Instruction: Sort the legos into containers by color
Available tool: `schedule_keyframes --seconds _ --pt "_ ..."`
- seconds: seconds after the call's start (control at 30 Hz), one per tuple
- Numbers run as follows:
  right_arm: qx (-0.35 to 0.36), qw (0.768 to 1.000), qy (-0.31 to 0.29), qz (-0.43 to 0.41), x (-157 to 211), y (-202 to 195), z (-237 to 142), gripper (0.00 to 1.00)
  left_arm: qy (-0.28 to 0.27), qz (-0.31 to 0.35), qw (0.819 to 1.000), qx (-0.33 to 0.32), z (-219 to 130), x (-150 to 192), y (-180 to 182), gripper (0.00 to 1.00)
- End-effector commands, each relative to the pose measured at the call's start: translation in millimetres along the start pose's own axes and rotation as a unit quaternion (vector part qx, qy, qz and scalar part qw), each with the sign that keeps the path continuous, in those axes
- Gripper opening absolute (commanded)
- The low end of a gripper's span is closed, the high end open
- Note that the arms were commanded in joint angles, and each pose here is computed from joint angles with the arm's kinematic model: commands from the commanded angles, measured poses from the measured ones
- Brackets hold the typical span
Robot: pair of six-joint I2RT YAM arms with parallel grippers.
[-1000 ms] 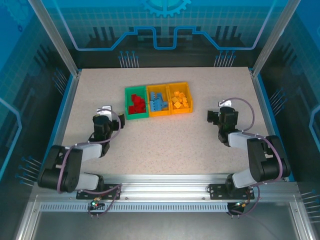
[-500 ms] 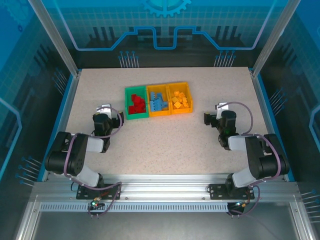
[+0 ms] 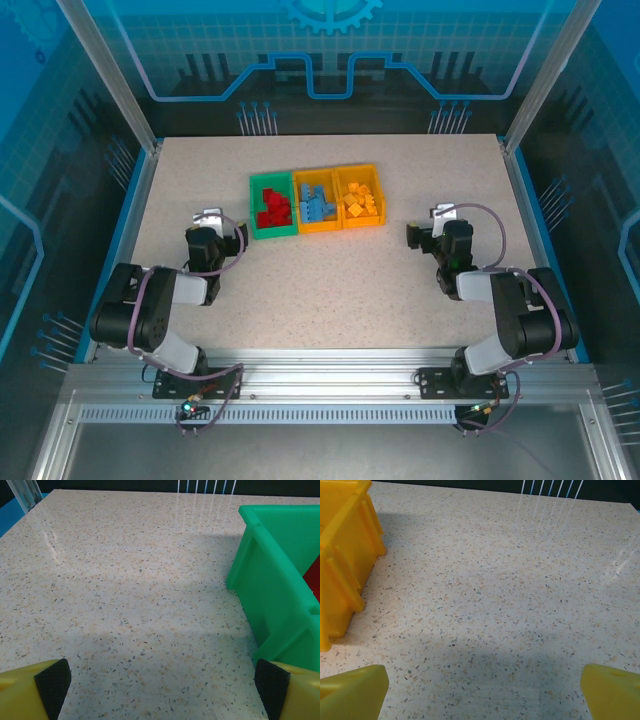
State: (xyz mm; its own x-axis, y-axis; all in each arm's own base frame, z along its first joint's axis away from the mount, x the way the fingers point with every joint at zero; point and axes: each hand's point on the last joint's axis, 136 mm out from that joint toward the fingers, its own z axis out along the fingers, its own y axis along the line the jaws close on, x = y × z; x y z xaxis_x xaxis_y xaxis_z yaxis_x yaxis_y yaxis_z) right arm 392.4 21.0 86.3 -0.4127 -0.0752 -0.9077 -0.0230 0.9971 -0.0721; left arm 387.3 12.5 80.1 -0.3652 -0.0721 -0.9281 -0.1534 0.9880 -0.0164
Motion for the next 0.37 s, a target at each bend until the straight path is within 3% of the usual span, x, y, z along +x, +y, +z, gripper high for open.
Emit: schedule_keyframes --seconds 0.0,0.33 --pt "0.001 1.0 -0.019 -0.002 -9.0 -4.5 -0.1 1.0 -0.026 -0.015 0.999 0.009 1.7 -17.2 -2.2 0.99" --pt "0.0 1.0 -0.018 -0.006 -9.0 -2.7 0.2 1.0 -0.028 -0.015 0.999 0.009 1.5 -18.1 -2.3 0.99"
